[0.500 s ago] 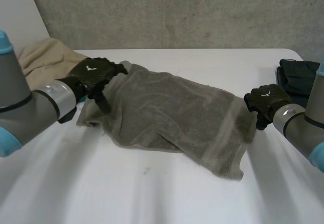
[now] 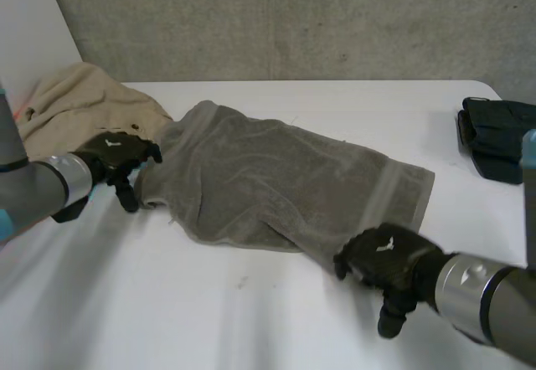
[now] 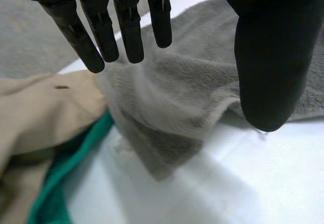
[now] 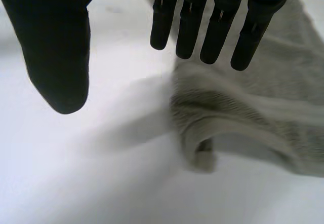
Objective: Fold the laundry.
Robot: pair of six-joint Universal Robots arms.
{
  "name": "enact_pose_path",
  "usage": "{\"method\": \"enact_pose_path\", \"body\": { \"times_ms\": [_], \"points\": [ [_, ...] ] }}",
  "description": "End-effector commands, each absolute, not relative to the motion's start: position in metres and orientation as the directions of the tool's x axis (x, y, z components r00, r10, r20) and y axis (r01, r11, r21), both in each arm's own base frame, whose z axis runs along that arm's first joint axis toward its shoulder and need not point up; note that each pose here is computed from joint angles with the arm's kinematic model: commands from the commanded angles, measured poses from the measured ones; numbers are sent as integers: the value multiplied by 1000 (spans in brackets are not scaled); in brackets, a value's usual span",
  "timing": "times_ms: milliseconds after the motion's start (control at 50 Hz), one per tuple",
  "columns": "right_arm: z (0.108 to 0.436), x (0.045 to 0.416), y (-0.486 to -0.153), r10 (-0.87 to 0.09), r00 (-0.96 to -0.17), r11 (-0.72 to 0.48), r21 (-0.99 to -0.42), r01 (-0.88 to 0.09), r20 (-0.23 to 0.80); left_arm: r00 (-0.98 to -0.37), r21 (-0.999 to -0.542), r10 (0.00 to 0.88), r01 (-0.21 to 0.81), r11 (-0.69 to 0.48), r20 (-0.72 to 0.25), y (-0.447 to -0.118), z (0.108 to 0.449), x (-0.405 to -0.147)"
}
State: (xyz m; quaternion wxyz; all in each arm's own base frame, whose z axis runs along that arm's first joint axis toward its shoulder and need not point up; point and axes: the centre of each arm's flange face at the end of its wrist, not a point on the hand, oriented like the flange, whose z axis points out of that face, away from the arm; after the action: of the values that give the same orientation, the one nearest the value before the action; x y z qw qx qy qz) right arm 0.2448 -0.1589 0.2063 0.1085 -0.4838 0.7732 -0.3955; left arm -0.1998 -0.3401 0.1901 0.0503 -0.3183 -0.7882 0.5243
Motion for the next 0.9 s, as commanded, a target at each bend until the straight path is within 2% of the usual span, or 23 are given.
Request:
{"method": "enact_pose_path", "body": {
  "times_ms": [20,180,380,540,660,780,900],
  "points": [
    [170,248,-158,-832,-498,212,-689,-693,245,-776,-858,580,454,239,-249,-346,174,-211],
    [146,251,-187,-765,-555,191,-708,-679,327,-759,-850,600,471,235,-254,-349,164,-220],
    [144,253,-238,-640,-629,105,-761,-640,441,-755,-851,602,473,227,-259,-349,161,-226],
    [137,257,-264,-588,-638,43,-768,-639,497,-753,-849,600,480,219,-271,-348,160,-228],
    [121,262,-277,-573,-622,12,-753,-658,534,-750,-838,594,499,219,-291,-348,156,-228],
    [111,261,-283,-575,-617,22,-743,-669,538,-740,-824,588,527,208,-325,-349,154,-226],
    [112,259,-291,-555,-630,8,-754,-657,543,-741,-829,583,525,194,-333,-351,154,-227]
  ]
}}
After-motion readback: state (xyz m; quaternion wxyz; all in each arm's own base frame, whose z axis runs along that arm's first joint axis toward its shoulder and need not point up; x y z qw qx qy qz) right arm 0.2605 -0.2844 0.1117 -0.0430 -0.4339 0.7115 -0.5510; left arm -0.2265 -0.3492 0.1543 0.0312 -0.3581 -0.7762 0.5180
